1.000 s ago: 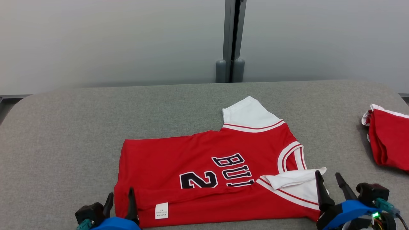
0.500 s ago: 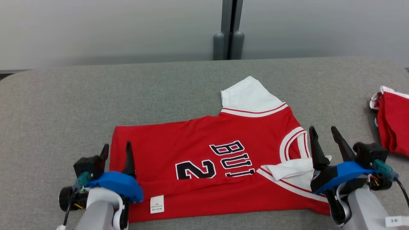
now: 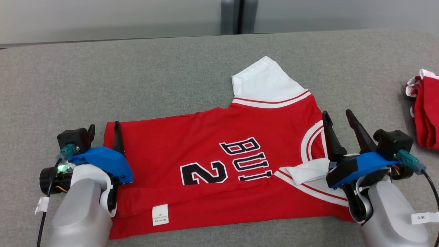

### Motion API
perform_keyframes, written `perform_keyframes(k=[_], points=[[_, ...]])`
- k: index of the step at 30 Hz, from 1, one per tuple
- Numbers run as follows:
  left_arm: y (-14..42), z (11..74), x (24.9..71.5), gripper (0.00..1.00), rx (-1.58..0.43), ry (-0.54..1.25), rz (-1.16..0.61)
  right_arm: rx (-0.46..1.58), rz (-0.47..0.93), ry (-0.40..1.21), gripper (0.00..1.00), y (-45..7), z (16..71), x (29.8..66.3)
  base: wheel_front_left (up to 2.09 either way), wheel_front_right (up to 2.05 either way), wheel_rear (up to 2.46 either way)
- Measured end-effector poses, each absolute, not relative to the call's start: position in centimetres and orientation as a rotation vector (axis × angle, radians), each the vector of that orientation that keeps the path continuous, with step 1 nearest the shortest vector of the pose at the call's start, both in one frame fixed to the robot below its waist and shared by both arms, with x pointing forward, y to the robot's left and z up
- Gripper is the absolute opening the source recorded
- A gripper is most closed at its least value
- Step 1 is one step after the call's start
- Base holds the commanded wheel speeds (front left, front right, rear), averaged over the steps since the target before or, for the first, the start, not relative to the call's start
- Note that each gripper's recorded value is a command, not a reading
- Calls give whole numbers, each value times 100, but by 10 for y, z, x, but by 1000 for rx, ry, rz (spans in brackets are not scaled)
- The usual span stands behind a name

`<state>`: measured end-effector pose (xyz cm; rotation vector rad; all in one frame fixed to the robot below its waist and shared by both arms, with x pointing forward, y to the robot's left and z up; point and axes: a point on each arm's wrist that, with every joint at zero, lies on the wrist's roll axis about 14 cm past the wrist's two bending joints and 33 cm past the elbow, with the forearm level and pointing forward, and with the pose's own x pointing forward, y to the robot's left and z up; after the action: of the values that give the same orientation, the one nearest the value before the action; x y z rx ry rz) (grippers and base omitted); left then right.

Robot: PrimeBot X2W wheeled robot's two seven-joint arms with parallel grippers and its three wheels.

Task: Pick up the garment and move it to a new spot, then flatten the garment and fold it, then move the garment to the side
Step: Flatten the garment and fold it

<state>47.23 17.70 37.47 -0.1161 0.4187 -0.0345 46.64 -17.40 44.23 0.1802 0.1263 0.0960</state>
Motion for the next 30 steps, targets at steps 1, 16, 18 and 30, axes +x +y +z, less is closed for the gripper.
perform_keyframes(k=[1, 16, 18, 30], points=[[177, 372, 472, 100, -117, 428, -33, 180, 94, 129, 100, -175, 441, 467, 0, 0, 0], [168, 339, 481, 46, -144, 557, -35, 151, 96, 141, 100, -187, 435, 487, 0, 0, 0], [167, 338, 483, 0, -142, 568, -42, 147, 100, 137, 100, -188, 437, 493, 0, 0, 0], [162, 351, 495, 0, -153, 492, -68, 1, 205, 239, 100, -178, 443, 567, 0, 0, 0]])
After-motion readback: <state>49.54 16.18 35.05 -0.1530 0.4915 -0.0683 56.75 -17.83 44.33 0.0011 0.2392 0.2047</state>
